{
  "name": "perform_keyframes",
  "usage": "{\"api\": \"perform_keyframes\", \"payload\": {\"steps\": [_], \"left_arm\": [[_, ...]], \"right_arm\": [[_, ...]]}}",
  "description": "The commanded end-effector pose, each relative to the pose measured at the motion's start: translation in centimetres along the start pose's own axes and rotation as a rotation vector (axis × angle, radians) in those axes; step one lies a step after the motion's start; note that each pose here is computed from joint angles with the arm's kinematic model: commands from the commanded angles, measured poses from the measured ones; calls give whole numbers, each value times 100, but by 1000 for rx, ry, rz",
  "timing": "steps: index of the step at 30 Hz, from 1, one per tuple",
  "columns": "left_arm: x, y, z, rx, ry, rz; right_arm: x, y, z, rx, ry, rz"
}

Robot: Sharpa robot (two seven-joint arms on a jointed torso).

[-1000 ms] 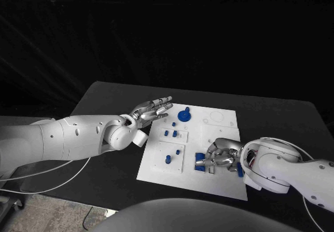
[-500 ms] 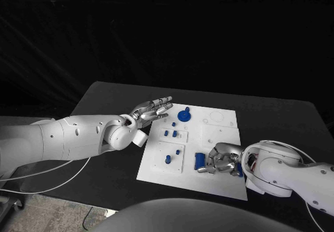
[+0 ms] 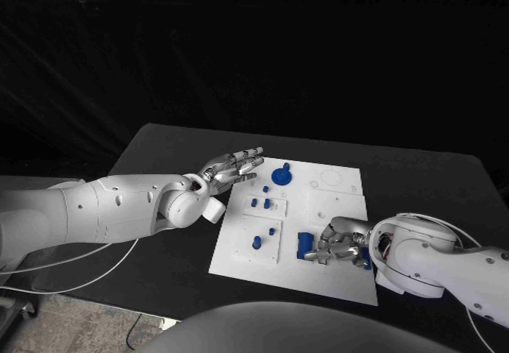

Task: Assemble the parts on the task board

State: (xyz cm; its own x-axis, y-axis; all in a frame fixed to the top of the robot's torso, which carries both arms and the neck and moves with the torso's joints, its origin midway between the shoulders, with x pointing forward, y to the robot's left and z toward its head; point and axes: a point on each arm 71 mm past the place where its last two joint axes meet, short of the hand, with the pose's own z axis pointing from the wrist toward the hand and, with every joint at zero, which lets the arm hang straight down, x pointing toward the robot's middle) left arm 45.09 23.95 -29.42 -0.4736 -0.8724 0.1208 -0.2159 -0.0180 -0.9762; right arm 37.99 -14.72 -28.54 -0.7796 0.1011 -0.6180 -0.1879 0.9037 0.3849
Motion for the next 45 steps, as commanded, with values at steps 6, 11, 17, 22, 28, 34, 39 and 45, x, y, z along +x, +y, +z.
{"api": "perform_keyframes", "payload": {"steps": [6, 11, 17, 22, 28, 34, 39, 45], "left_arm": [[31, 2, 8, 1, 26, -14], [33, 3, 7, -1, 28, -15], [21, 0, -3, 1, 24, -14], [10, -10, -12, 14, 17, -11], [11, -41, -7, 58, 8, -1], [21, -85, -11, 119, -10, 27], [25, -116, -18, 162, -20, 70], [29, -150, -24, 211, -25, 149]], "right_arm": [[0, -1, 7, 12, -5, -1], [-9, 3, -6, 2, -24, 10], [-61, -27, -105, -17, -84, 52], [-292, -120, -293, 6, -165, 74], [-606, -297, -502, 108, -203, 42], [-689, -524, -572, 208, -162, -2], [-684, -675, -588, 261, -162, -53], [-625, -811, -572, 311, -155, -128]]}}
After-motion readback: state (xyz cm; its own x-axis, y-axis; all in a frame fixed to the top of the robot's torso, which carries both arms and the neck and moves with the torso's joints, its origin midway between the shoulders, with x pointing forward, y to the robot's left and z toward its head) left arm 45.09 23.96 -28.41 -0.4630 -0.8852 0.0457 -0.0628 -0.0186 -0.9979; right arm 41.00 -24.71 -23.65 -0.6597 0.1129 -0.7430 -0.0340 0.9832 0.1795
